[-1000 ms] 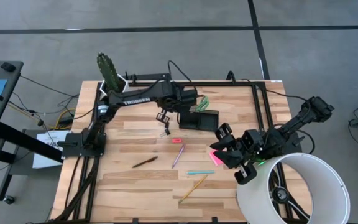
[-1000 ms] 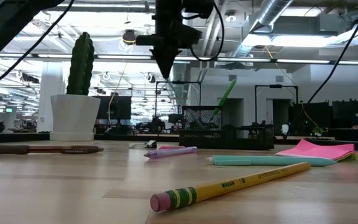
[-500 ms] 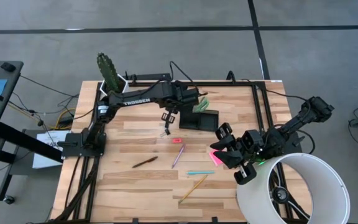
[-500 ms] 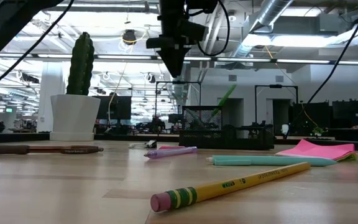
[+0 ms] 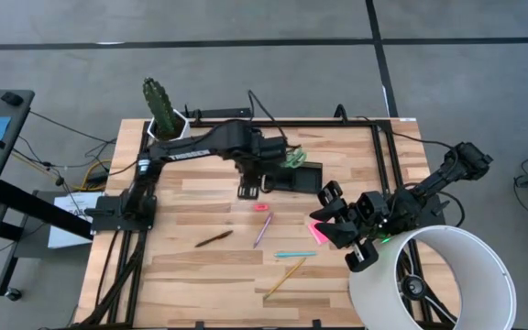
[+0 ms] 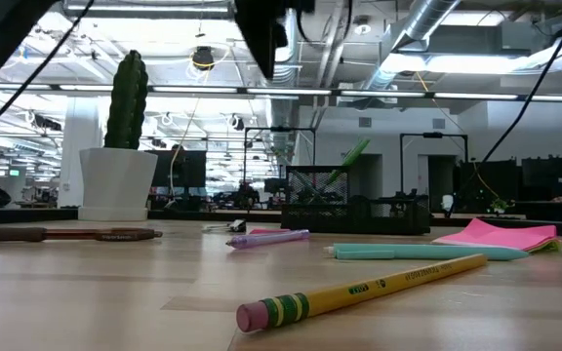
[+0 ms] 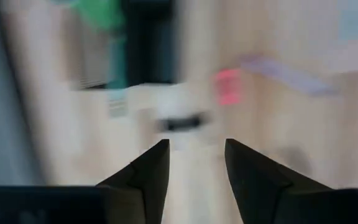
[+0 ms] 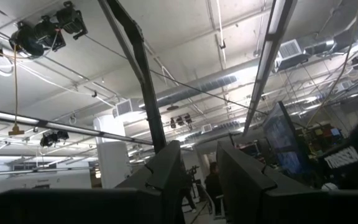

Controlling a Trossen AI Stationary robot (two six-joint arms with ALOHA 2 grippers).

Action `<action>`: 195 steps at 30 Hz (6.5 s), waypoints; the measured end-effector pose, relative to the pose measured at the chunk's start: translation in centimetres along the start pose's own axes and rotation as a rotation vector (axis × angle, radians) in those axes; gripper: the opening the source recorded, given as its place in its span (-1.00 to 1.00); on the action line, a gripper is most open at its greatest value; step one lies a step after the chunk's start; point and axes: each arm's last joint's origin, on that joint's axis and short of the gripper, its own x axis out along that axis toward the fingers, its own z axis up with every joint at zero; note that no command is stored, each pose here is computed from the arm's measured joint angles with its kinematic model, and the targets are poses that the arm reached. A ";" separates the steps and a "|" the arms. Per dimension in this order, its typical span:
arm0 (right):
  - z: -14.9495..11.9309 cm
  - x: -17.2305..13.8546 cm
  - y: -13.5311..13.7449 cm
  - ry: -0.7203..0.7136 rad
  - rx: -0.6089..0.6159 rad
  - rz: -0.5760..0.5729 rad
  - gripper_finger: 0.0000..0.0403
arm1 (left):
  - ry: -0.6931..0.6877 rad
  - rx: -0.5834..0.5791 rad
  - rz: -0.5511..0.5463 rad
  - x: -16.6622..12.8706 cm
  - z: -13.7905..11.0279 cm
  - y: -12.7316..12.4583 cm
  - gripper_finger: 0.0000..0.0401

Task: Pick and place office supplies into organizer
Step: Put the brown pen into the black desk organizer

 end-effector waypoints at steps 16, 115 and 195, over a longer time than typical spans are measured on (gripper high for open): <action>-0.9 0.0 -0.3 0.088 0.025 -0.011 -0.51 | -0.230 -0.432 0.049 -11.4 -12.0 -5.8 -0.37; -2.2 0.6 -3.2 0.202 0.113 -0.118 -0.51 | -0.079 -0.406 -0.066 19.0 -12.9 -12.5 -0.37; -2.3 0.4 -2.7 0.213 0.223 -0.113 -0.51 | 0.298 0.553 0.782 2.9 -7.7 -8.7 -0.95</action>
